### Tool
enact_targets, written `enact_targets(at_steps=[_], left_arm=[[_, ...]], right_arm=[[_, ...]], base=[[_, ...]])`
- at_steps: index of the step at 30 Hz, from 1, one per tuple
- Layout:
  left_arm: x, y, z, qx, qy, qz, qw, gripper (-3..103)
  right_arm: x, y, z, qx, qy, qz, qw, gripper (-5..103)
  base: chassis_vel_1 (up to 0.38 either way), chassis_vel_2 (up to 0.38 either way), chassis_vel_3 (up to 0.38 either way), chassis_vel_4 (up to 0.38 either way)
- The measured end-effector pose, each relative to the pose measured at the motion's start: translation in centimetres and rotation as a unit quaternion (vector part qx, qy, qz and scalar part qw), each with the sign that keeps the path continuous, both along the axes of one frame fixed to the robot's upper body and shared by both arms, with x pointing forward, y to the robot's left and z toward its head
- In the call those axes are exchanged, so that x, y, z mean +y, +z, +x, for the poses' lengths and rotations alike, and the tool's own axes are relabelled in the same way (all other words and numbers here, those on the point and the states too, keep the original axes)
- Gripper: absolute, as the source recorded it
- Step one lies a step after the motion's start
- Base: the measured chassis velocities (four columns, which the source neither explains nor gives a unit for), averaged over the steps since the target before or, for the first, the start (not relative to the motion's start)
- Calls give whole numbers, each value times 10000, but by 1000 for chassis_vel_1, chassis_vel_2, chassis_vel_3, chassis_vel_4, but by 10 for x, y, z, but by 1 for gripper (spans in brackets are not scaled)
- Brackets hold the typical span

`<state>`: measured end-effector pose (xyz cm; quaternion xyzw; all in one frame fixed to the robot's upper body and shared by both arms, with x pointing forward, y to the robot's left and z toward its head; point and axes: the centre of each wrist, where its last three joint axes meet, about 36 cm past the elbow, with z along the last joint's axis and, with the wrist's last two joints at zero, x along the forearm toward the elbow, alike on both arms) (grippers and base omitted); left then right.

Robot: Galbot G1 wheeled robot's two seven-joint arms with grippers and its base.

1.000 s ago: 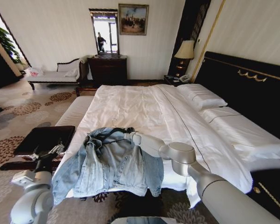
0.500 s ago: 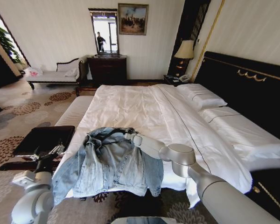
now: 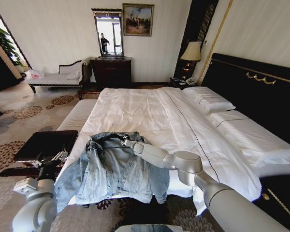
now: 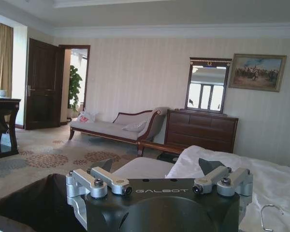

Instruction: Pick up the clothes from the bed and hang them on the clothes hanger.

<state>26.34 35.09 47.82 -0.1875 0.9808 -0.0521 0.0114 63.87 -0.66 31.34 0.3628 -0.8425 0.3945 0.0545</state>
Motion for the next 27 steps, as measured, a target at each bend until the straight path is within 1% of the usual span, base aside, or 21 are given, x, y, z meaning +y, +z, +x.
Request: enact_targets(at_steps=[1, 3, 6, 7, 9, 12, 13, 14, 17, 18, 20, 21, 22, 23, 26, 27], left_arm=[[0, 0, 0, 0, 0, 0, 10000, 100], [0, -1, -1, 1, 7, -11, 10000, 100], [-1, -2, -1, 4, 12, -22, 10000, 100], [-1, -2, -1, 4, 12, -22, 10000, 100], [-1, -2, 0, 2, 11, -25, 10000, 100], [-2, -2, 0, 2, 2, -22, 10000, 100], [-3, -2, 0, 4, -4, -18, 10000, 100], [-4, -3, 1, 8, -12, -15, 10000, 100], [-6, -4, 1, 19, -36, -20, 10000, 100], [-6, -4, 1, 19, -36, -20, 10000, 100], [-7, -6, 2, 42, -42, -26, 10000, 100], [-7, -7, 2, 54, -42, -31, 10000, 100], [-7, -8, 2, 68, -40, -39, 10000, 100], [-7, -8, 2, 68, -40, -39, 10000, 100], [-4, -13, 6, 106, -51, -138, 9998, 100], [-3, -14, 7, 116, -56, -165, 9998, 100]], right_arm=[[0, 0, 0, 0, 0, 0, 10000, 22], [0, -1, -1, 24, -216, -13, 9998, 22], [5, -1, -5, 132, -499, 256, 9983, 22], [5, -1, -5, 132, -499, 256, 9983, 22], [8, -3, -8, 164, -596, 398, 9973, 22], [8, -5, -10, 109, -571, 489, 9971, 22], [8, -6, -10, 53, -505, 509, 9974, 19], [7, -7, -11, 4, -412, 526, 9978, 19], [6, -10, -12, -105, -138, 658, 9977, 35], [6, -10, -12, -105, -138, 658, 9977, 35], [6, -9, -11, -161, 73, 825, 9964, 46], [6, -8, -10, -212, 172, 890, 9957, 46], [5, -7, -9, -287, 268, 971, 9945, 52], [5, -7, -9, -287, 268, 971, 9945, 52], [6, 4, -2, -501, 380, 1232, 9904, 69], [10, 9, -1, -537, 388, 1315, 9891, 69]], base=[[0, 0, 0, 0], [0, 0, 0, 0], [0, 0, 0, 0], [0, 0, 0, 0], [0, 0, 0, 0], [0, 0, 0, 0], [0, 0, 0, 0], [0, 0, 0, 0], [0, 0, 0, 0], [0, 0, 0, 0], [0, 0, 0, 0], [0, 0, 0, 0], [0, 0, 0, 0], [0, 0, 0, 0], [0, 0, 0, 0], [0, 0, 0, 0]])
